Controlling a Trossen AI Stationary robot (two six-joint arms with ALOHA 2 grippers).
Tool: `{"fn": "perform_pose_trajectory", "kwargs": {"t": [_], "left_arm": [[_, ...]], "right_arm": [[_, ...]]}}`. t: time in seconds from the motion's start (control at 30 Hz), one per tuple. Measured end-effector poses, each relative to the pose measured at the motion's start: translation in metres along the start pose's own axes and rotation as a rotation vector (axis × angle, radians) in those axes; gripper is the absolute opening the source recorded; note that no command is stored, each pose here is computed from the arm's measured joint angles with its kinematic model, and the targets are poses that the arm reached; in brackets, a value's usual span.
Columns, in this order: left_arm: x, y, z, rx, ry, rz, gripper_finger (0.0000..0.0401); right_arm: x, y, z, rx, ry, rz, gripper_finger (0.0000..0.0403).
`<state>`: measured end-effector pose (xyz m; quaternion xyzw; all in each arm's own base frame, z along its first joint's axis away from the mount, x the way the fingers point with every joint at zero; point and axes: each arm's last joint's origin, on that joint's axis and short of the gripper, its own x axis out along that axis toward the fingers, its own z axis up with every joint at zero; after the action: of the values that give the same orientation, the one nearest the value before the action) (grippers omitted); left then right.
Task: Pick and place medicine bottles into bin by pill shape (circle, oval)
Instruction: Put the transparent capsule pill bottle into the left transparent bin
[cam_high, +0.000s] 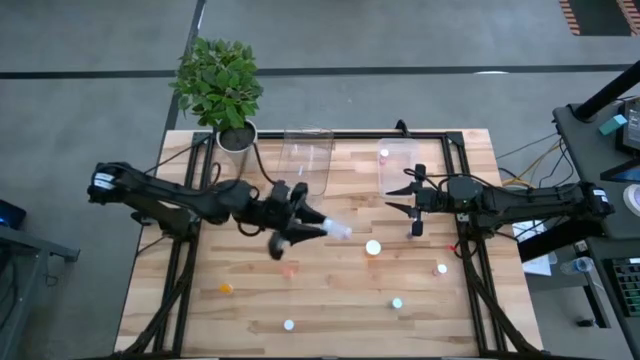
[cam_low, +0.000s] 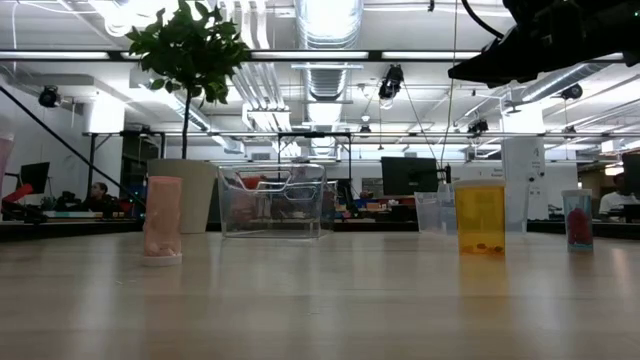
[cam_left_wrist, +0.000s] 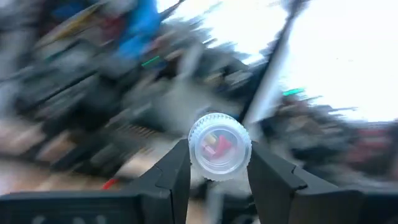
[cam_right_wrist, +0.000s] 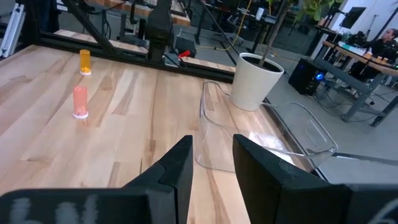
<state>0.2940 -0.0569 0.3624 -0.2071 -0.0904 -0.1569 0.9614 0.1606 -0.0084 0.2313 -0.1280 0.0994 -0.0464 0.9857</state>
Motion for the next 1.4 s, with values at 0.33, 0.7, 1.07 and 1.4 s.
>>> {"fn": "perform_pose_trajectory", "kwargs": {"t": [0.33,0.7,1.07,1.4], "left_arm": [[0.004,-0.005,-0.005,-0.038,0.057,-0.256,0.0111],[0.004,0.003,-0.007,-0.059,0.06,-0.142,0.0111],[-0.004,0.054,-0.002,-0.044,0.241,0.613,0.0111],[-0.019,0.078,0.018,-0.066,0.26,0.92,0.0111]], "right_arm": [[0.0,0.0,0.0,0.0,0.001,0.001,0.0107],[0.0,0.0,0.0,-0.001,0.001,0.001,0.0107],[0.0,0.0,0.0,-0.008,0.002,0.001,0.0107],[0.0,0.0,0.0,-0.009,0.002,0.001,0.0107]]}}
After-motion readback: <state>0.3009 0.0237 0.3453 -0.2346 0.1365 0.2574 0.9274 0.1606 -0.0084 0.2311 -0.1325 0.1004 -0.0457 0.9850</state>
